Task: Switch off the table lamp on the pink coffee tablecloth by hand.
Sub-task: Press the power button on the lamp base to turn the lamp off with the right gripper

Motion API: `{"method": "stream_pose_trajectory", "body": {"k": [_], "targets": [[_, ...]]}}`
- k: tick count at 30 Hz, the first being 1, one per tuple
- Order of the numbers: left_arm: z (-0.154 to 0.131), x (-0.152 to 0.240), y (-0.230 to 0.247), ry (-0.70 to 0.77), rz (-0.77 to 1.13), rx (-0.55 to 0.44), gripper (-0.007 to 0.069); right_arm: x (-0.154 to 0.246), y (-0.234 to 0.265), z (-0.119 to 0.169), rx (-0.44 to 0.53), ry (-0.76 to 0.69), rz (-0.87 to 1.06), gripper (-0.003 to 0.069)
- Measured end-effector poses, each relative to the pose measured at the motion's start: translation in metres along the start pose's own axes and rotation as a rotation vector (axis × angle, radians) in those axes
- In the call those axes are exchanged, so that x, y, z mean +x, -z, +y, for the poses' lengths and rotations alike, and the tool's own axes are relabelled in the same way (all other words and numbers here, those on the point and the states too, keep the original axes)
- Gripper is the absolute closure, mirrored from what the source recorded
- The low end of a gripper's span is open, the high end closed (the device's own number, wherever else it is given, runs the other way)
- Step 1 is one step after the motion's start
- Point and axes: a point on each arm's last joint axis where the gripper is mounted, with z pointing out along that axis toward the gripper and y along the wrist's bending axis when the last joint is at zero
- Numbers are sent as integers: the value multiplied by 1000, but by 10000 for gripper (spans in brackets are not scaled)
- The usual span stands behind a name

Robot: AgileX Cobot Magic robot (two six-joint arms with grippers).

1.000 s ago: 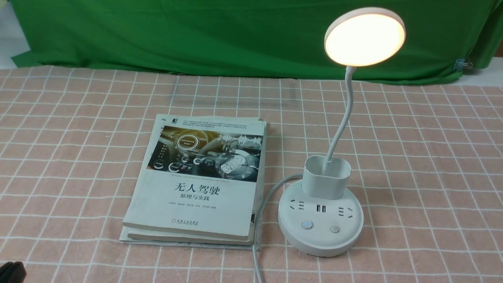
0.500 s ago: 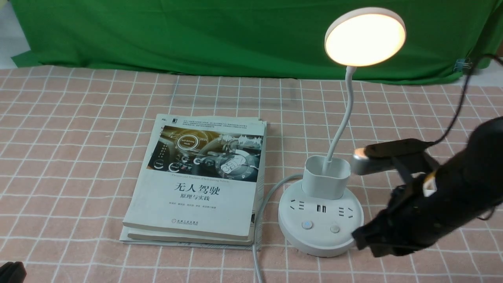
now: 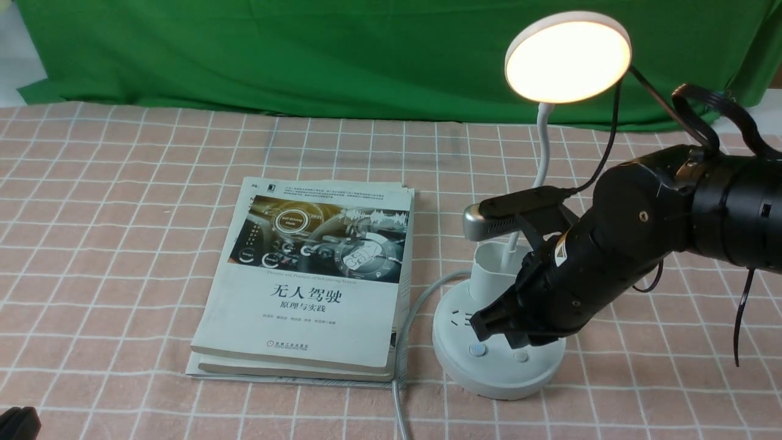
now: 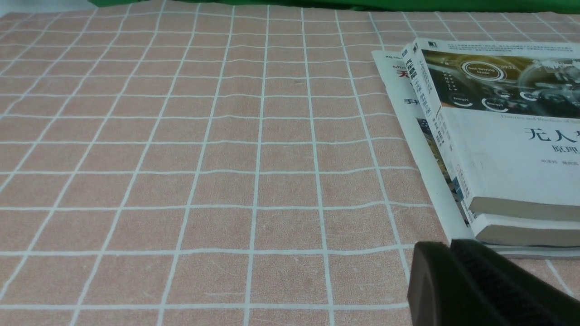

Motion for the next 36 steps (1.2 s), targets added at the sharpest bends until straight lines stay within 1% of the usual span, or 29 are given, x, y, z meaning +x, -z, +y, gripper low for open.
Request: {"method": "stream_pose_trajectory", "body": {"k": [5, 11, 15, 20, 28, 36], "targets": [[0, 0, 0, 0, 0, 0, 619, -2, -4, -3, 5, -9, 4, 615], [0, 0, 0, 0, 0, 0, 619, 2, -24, -6, 16, -17, 91, 615], [0, 0, 0, 0, 0, 0, 619, 0, -26, -6, 17, -17, 103, 613], [0, 0, 0, 0, 0, 0, 619, 0, -22, -5, 15, -14, 91, 613], [0, 0, 0, 0, 0, 0, 619, 0, -1, -3, 7, -7, 34, 613], [0, 0, 0, 0, 0, 0, 619, 0, -25, -6, 18, -12, 92, 613]]}}
